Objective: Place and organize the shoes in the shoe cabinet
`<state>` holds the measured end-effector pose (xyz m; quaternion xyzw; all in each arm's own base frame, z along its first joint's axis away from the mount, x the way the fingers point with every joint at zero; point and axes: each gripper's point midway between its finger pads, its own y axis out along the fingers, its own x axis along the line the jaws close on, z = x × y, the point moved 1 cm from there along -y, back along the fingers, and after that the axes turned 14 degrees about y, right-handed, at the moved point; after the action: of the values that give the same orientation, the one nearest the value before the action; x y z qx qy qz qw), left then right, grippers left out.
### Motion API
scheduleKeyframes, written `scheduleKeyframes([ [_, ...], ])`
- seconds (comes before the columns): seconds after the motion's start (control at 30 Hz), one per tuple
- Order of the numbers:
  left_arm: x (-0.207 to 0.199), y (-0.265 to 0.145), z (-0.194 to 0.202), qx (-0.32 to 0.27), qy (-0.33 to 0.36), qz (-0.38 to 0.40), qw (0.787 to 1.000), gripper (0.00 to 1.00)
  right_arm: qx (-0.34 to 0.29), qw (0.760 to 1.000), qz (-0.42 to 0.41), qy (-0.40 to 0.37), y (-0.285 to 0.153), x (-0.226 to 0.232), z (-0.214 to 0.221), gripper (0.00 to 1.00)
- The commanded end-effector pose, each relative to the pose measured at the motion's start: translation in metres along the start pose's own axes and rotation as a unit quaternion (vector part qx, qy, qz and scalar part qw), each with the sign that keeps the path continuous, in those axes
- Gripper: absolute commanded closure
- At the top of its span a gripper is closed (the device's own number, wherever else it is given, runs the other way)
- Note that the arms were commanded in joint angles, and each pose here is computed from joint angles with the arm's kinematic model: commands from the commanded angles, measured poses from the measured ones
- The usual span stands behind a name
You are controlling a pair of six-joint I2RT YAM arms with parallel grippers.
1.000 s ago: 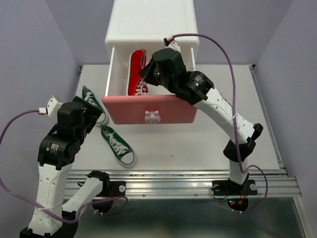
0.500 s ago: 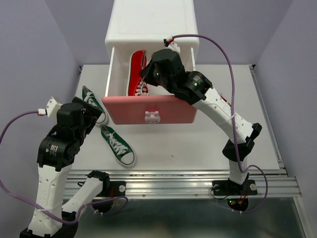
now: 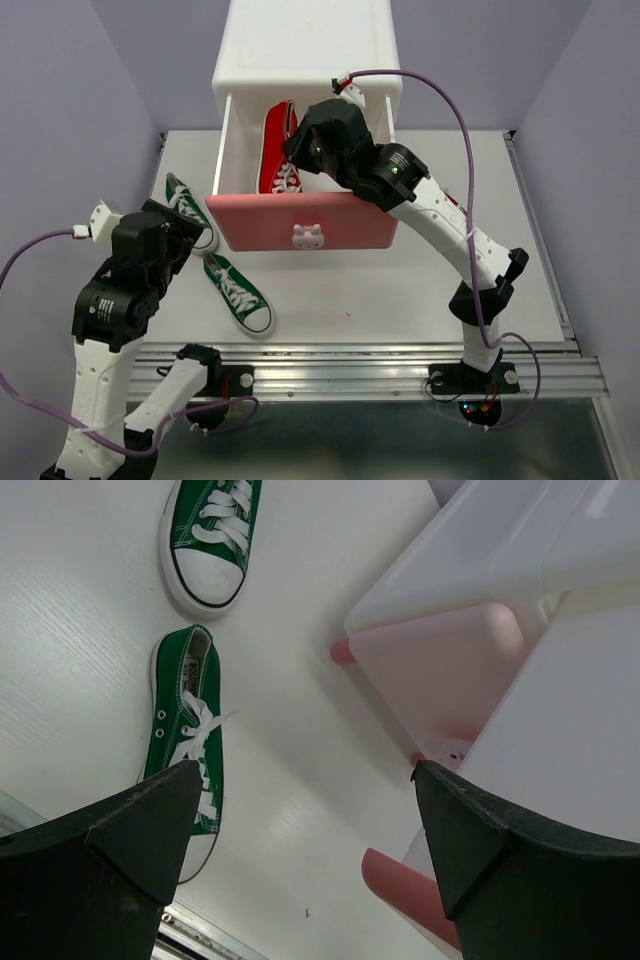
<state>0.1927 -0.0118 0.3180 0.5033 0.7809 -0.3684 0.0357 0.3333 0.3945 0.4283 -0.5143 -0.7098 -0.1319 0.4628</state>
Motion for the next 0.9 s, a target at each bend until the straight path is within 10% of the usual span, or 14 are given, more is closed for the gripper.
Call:
scheduleKeyframes([
  [0.0,0.007,-0.002,-0.004,-0.013,-0.008,-0.014,1.0,0.01,-0.014,0.998,-0.045,0.031,-0.02,0.028,-0.017,0.74],
  [0.87,0.013,-0.008,-0.005,-0.019,-0.012,-0.016,1.0,0.01,-0.035,0.998,-0.04,0.026,-0.009,0.024,-0.017,0.6],
])
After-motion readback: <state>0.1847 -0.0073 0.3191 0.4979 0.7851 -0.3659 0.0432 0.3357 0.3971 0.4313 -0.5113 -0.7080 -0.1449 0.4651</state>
